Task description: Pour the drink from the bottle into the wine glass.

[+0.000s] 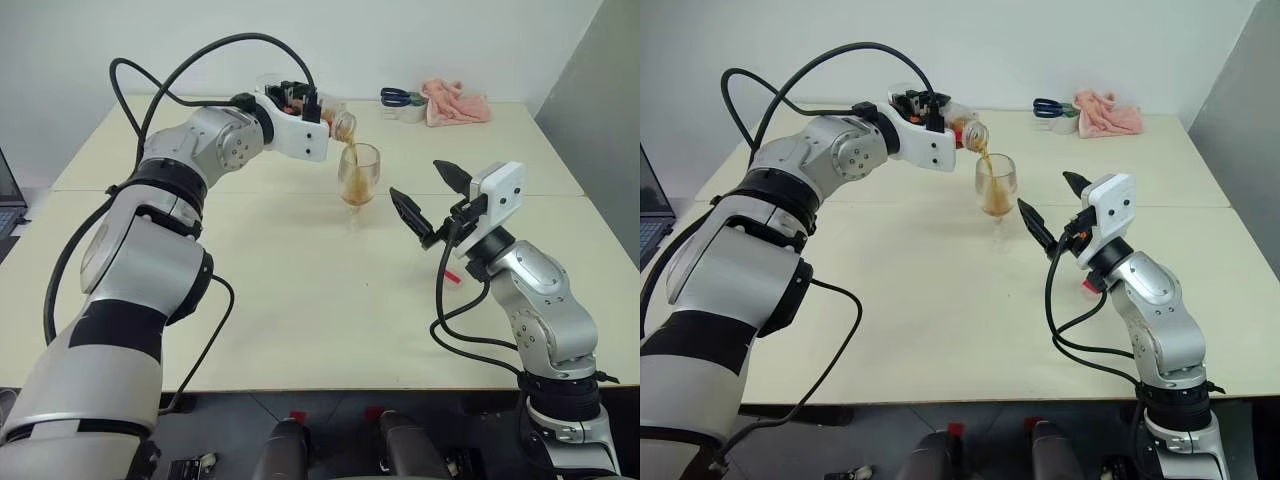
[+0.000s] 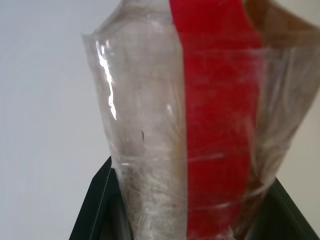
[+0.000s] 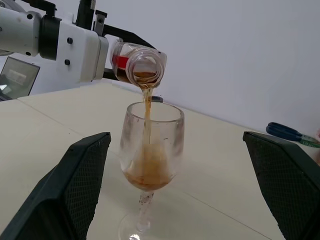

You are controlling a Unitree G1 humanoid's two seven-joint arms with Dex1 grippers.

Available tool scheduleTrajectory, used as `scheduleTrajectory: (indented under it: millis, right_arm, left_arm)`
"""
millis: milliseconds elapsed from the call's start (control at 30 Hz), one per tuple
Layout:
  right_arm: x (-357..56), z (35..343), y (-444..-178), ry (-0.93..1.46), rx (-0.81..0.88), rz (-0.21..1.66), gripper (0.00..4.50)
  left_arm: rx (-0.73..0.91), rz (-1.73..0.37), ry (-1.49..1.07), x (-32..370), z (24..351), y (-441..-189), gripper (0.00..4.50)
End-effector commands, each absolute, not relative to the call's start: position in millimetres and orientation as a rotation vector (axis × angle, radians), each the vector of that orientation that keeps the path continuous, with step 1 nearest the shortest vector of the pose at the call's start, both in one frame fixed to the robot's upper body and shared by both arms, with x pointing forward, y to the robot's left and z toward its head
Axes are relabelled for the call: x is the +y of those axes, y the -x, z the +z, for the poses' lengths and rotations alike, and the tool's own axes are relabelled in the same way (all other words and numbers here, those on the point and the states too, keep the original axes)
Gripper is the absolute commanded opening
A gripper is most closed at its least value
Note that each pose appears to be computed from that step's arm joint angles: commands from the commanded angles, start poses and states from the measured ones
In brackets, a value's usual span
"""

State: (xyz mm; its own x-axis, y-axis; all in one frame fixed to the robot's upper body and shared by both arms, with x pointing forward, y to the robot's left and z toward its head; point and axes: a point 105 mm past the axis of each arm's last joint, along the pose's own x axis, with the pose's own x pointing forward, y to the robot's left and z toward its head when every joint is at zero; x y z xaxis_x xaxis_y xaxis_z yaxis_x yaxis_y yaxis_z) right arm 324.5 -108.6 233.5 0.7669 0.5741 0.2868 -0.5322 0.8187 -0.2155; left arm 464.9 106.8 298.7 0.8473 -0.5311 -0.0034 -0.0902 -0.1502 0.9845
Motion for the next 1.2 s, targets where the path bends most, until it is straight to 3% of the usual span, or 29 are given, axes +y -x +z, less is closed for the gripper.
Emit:
scheduleTrajectory:
  millis: [33,867,1200]
  right_arm:
    - [-110,244,-319,0.127,-0.41,0.595,4.5]
    - [-111,244,-319,0.124,-0.41,0.59,4.5]
    - [-111,243,-320,0.125,-0.405,0.59,4.5]
  left_arm:
    - [-0.542,-0.336,-1.72,109,328,-462,1.75]
    - [-0.536,-0.308,-1.786,112,331,-463,1.75]
    - [-0.459,-0.403,-1.497,106,320,-465,1.75]
